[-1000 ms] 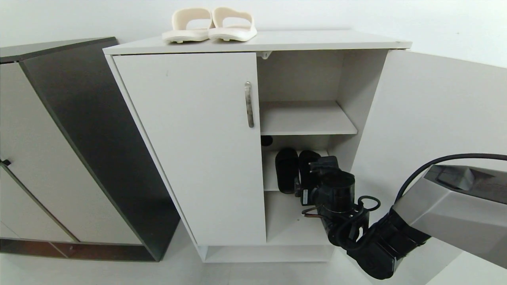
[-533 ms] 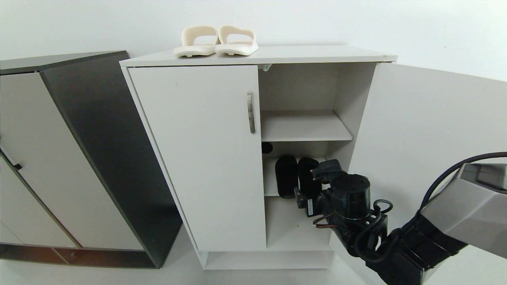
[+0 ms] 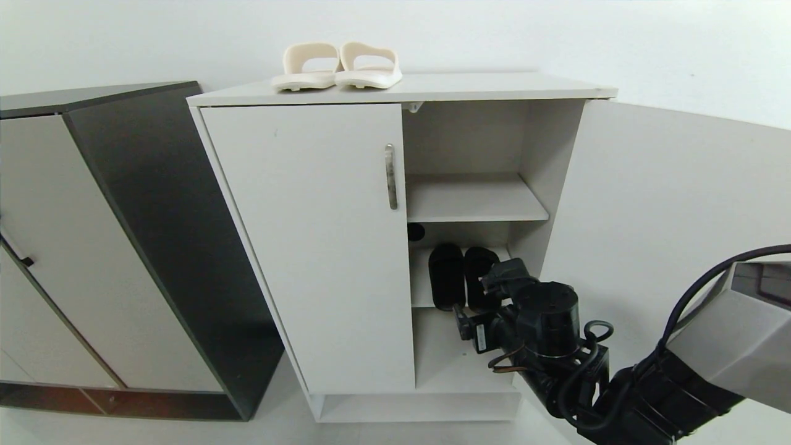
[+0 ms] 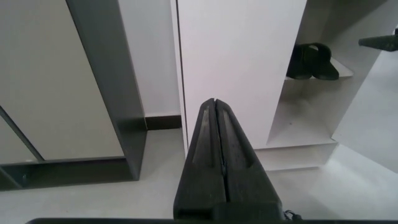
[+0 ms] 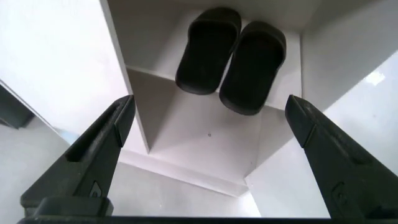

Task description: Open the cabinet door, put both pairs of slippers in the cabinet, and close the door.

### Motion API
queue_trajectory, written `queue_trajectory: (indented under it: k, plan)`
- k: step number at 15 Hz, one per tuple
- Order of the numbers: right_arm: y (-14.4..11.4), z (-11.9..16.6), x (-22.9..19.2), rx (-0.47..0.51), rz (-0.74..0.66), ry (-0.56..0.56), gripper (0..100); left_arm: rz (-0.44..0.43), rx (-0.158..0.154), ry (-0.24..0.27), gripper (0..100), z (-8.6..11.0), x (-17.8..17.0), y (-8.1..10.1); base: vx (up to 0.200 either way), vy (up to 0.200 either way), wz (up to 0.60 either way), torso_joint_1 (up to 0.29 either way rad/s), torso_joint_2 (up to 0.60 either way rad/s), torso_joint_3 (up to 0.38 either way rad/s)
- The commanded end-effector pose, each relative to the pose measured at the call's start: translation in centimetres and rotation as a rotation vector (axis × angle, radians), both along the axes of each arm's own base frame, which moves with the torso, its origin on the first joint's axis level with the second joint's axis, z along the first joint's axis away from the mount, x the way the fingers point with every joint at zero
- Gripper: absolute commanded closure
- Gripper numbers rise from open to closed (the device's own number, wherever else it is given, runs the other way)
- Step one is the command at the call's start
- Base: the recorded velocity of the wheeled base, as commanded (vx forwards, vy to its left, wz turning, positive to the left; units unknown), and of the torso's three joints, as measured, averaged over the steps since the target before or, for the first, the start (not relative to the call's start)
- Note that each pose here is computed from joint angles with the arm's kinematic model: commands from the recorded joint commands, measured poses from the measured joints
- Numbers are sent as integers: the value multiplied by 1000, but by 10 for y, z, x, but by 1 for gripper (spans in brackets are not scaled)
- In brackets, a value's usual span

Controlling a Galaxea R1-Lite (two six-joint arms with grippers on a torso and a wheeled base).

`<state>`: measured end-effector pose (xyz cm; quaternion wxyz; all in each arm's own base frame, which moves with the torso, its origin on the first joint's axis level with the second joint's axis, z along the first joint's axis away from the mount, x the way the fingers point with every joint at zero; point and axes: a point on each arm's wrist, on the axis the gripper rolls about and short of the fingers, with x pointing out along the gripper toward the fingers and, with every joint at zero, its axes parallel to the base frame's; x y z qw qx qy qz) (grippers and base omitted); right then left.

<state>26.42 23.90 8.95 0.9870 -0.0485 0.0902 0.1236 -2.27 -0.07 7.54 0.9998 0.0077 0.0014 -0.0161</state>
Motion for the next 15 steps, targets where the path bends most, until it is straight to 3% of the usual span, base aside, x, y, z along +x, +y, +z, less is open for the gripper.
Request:
queue_trajectory:
  k: [1, 13, 15]
  plan:
    - [1, -7, 1, -11, 0, 12, 0, 0, 0, 2, 100, 0, 0, 0, 0, 200, 0, -2, 2, 7]
    - [2, -10, -6, -3, 24, 1, 0, 0, 0, 2, 100, 0, 0, 0, 0, 200, 0, 5, 2, 2]
    - [0, -14, -9, -39, 31, 8, 0, 0, 4, 0, 100, 0, 0, 0, 0, 0, 0, 0, 0, 0]
